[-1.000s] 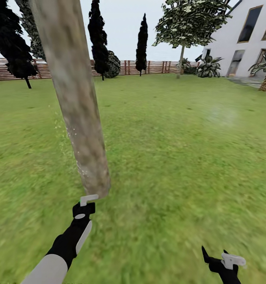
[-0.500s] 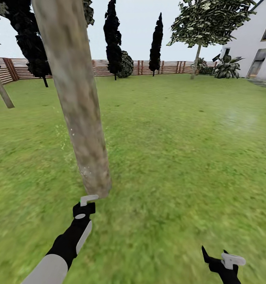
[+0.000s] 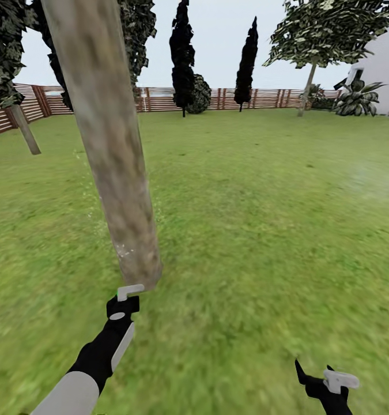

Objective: In the garden, pick up the pesticide atomizer on the floor and spray pesticide onto both trees until each tree trunk is fully covered.

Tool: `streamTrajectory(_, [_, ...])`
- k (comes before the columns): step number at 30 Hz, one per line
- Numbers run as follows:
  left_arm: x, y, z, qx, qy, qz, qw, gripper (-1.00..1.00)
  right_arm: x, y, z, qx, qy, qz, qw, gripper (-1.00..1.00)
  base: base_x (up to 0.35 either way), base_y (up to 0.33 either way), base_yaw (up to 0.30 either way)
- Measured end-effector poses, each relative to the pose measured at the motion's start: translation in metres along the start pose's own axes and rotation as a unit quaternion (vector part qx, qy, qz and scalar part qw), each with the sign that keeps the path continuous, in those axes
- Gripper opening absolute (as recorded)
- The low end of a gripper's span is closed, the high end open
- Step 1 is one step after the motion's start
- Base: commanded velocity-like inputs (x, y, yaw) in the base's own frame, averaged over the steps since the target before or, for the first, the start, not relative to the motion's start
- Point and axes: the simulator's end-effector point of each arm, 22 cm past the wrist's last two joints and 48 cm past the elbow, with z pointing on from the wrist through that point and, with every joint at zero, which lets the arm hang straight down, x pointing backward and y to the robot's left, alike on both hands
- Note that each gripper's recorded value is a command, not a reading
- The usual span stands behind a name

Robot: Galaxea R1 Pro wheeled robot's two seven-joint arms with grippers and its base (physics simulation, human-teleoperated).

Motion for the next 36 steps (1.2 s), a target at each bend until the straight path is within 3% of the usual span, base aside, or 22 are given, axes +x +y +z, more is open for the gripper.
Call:
streamTrajectory(6, [0.000,0.000,0.000,0.000,0.000,0.000,1.0000,-1.00,0.000,0.000,0.000,0.000,0.000,0.000,1.0000,1.00,0.101,-0.274,0.268])
streamTrajectory(16, [0.000,-0.001,0.000,0.000,0.000,0.001,1.0000,-1.00,0.000,0.000,0.000,0.000,0.000,0.000,1.0000,1.00,0.101,-0.272,0.032])
streamTrajectory(23, [-0.003,0.000,0.000,-0.003,-0.006,-0.002,1.0000,-1.00,0.000,0.000,0.000,0.000,0.000,0.000,1.0000,1.00,0.010,-0.032,0.184])
streamTrajectory(28, [-0.020,-0.014,-0.002,0.012,-0.013,0.000,0.9998,-1.00,0.000,0.000,0.000,0.000,0.000,0.000,1.0000,1.00,0.000,0.000,0.004])
streamTrajectory(30, [-0.047,-0.002,0.005,0.005,-0.026,0.004,0.9996,-1.00,0.000,0.000,0.000,0.000,0.000,0.000,1.0000,1.00,0.000,0.000,0.000])
streamTrajectory(32, [-0.060,0.009,0.011,-0.002,-0.008,0.021,0.9997,-1.00,0.000,0.000,0.000,0.000,0.000,0.000,1.0000,1.00,0.000,0.000,0.000])
streamTrajectory(34, [-0.075,-0.038,0.007,0.085,0.006,0.039,0.9956,-1.00,0.002,0.002,-0.001,-0.002,0.002,0.001,1.0000,1.00,0.000,0.000,0.000])
streamTrajectory(35, [-0.077,-0.045,0.006,0.102,0.006,0.044,0.9938,-1.00,0.004,0.004,-0.001,-0.003,0.004,0.003,1.0000,1.00,0.000,0.000,0.000])
streamTrajectory(36, [-0.085,-0.036,0.009,0.106,0.002,0.053,0.9930,-1.00,0.005,0.005,-0.001,-0.004,0.006,0.005,1.0000,1.00,0.000,0.000,0.000])
